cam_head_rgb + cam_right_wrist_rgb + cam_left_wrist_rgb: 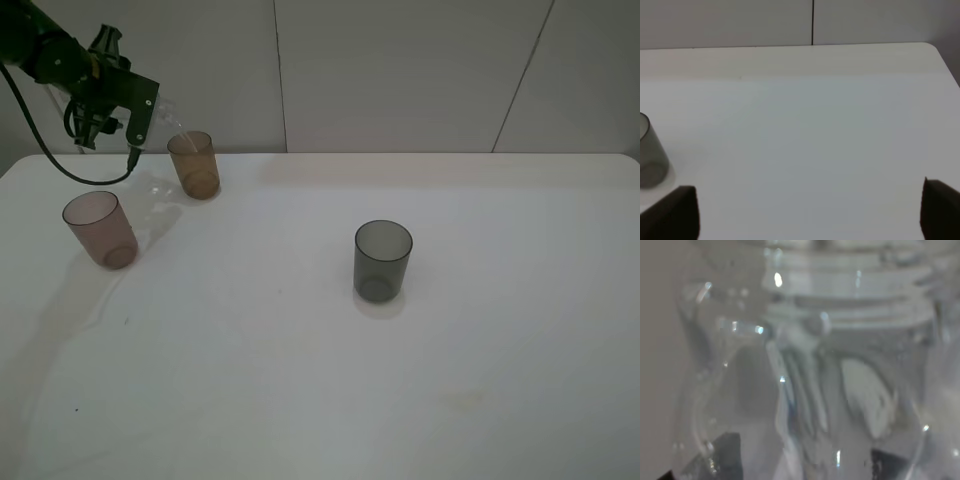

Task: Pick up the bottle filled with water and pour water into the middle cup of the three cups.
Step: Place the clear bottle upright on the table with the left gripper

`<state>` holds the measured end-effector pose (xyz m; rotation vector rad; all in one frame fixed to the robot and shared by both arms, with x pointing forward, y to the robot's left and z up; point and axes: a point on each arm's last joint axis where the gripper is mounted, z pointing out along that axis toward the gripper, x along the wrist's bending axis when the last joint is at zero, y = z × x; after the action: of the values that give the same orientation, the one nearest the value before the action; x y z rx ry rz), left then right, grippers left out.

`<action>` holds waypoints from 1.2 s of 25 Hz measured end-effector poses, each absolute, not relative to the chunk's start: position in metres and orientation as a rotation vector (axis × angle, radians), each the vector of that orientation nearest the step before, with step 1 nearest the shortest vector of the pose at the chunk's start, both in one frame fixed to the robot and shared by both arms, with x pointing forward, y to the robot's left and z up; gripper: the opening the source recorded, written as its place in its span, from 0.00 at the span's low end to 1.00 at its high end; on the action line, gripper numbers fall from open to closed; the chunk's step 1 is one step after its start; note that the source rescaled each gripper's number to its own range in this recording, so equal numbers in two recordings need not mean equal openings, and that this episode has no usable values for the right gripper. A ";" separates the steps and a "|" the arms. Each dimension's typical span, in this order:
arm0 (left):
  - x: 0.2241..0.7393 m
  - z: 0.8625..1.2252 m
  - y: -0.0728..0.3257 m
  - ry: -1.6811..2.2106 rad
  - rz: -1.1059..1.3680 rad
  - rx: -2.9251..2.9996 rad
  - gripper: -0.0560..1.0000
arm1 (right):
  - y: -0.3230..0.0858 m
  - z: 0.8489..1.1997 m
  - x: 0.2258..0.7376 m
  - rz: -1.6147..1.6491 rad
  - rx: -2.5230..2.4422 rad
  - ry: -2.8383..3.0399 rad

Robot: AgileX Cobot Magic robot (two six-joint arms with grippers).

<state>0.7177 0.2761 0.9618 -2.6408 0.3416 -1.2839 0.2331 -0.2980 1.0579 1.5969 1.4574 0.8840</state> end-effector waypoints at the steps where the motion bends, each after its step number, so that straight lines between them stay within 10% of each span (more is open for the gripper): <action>1: 0.718 0.962 0.276 0.352 -1.283 -2.634 0.07 | -0.298 1.058 0.233 0.884 1.597 1.457; 30: 0.723 0.969 0.271 0.594 -1.363 -2.502 0.07 | -0.298 1.058 0.233 0.884 1.597 1.457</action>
<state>0.7225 0.2707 0.9686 -2.5025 0.5940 -1.3635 0.2331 -0.2980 1.0579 1.5969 1.4574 0.8840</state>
